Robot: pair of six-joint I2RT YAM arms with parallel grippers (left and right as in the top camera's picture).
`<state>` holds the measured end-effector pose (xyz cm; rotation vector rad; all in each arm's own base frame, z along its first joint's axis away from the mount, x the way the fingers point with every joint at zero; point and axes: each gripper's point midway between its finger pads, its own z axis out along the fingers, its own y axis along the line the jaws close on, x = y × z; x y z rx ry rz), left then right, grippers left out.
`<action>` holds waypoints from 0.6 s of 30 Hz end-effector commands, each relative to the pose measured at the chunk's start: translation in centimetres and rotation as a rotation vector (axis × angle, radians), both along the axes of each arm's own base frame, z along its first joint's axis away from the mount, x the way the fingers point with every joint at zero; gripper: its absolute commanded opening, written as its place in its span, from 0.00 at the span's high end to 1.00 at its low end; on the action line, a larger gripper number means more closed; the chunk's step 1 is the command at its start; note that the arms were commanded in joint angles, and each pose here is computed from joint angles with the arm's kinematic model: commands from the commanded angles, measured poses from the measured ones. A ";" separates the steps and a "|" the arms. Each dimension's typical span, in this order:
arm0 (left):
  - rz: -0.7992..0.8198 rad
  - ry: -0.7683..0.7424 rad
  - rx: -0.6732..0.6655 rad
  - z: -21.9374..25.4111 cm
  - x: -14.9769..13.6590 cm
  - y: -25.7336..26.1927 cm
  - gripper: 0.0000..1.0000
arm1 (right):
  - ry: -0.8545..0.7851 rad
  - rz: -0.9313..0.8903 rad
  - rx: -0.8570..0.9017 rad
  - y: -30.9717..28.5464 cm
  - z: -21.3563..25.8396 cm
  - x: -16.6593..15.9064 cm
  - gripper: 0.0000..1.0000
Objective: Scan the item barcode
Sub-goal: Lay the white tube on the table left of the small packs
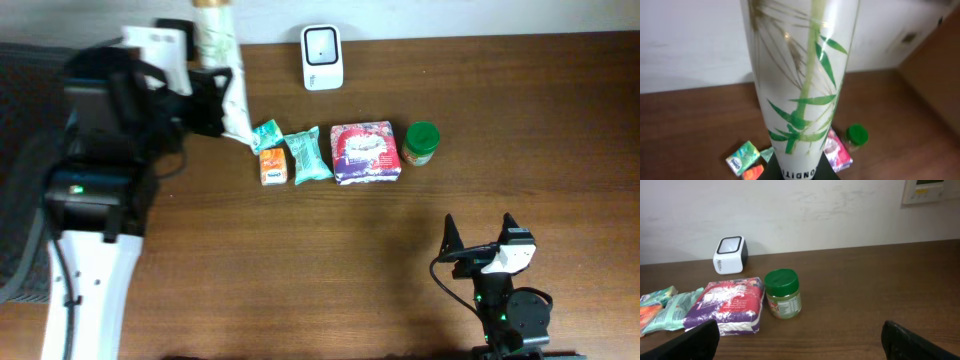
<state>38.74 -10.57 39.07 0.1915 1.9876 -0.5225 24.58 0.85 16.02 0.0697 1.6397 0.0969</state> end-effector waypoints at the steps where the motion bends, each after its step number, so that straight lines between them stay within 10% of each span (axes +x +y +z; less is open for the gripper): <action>1: 0.105 0.034 0.170 -2.3 0.9 0.1 1.00 | 0.006 -0.008 0.001 -0.1 -0.4 0.0 0.01; 13: 0.335 0.714 0.470 -28.9 6.1 4.0 1.00 | 0.006 -0.008 0.002 -0.1 -0.4 0.0 0.01; 18: 0.355 0.789 0.473 -33.4 6.5 3.9 0.77 | 0.006 -0.008 0.002 -0.1 -0.4 0.0 0.02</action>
